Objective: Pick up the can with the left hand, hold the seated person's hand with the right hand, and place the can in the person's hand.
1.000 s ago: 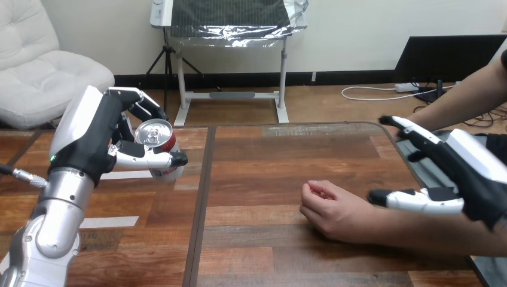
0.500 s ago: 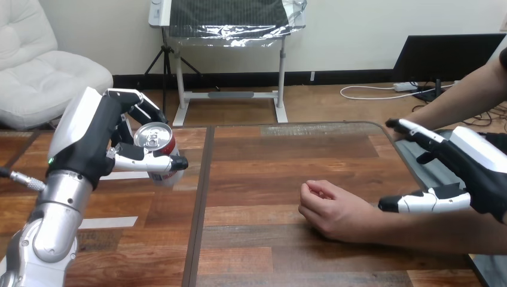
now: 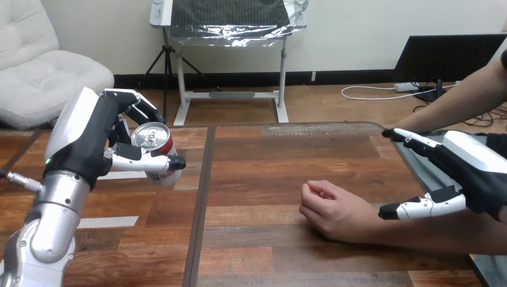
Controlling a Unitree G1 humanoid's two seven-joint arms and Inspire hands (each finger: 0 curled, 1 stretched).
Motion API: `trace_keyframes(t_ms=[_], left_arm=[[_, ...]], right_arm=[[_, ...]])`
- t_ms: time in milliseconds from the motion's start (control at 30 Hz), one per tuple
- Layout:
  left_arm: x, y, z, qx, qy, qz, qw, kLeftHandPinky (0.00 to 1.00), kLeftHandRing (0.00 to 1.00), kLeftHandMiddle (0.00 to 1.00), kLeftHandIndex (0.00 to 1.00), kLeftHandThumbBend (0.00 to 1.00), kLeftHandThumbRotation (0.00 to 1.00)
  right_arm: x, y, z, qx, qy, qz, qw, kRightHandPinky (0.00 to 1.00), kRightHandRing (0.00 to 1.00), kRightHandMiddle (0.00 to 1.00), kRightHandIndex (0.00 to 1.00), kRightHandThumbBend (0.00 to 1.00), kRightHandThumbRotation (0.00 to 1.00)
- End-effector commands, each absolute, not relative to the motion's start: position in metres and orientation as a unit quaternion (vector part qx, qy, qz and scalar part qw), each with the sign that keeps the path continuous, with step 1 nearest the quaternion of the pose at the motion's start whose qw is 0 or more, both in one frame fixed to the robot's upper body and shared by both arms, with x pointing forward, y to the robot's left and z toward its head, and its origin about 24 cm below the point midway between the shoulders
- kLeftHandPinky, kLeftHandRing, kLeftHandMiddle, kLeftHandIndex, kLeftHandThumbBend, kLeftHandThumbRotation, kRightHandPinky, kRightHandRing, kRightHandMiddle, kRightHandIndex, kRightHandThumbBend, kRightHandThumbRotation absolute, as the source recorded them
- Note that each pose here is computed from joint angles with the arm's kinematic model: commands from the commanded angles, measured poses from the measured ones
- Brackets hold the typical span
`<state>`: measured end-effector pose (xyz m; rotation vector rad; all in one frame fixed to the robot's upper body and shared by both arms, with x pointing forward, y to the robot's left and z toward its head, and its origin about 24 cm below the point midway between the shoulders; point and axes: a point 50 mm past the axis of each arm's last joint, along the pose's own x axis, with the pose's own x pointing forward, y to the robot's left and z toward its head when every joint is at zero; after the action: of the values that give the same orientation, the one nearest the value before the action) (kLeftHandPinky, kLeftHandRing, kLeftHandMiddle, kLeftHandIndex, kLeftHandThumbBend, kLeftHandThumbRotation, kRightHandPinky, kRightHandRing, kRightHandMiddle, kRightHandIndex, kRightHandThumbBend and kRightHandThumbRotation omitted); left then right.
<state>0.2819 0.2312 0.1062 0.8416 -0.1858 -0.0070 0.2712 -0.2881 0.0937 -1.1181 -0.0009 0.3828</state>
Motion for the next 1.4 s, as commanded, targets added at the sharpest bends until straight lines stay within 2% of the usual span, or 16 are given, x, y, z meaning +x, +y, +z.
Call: trace_keyframes(t_ms=[0, 600, 1367], left_arm=[[0.286, 0.23, 0.135, 0.409, -0.146, 0.011, 0.901, 0.11, 0.14, 0.33, 0.4, 0.84, 0.0], [0.286, 0.228, 0.135, 0.41, -0.149, 0.008, 0.9, 0.12, 0.15, 0.33, 0.4, 0.84, 0.0], [0.285, 0.227, 0.136, 0.406, -0.153, 0.01, 0.901, 0.13, 0.16, 0.34, 0.4, 0.85, 0.0]], right_arm=[[0.287, -0.287, 0.122, -0.558, -0.045, 0.171, 0.811, 0.94, 0.94, 0.95, 0.96, 1.0, 0.51], [0.291, -0.28, 0.107, -0.595, -0.032, 0.216, 0.773, 0.95, 0.92, 0.93, 0.93, 1.0, 0.55], [0.292, -0.275, 0.081, -0.612, 0.005, 0.252, 0.75, 0.91, 0.89, 0.9, 0.9, 1.0, 0.47]])
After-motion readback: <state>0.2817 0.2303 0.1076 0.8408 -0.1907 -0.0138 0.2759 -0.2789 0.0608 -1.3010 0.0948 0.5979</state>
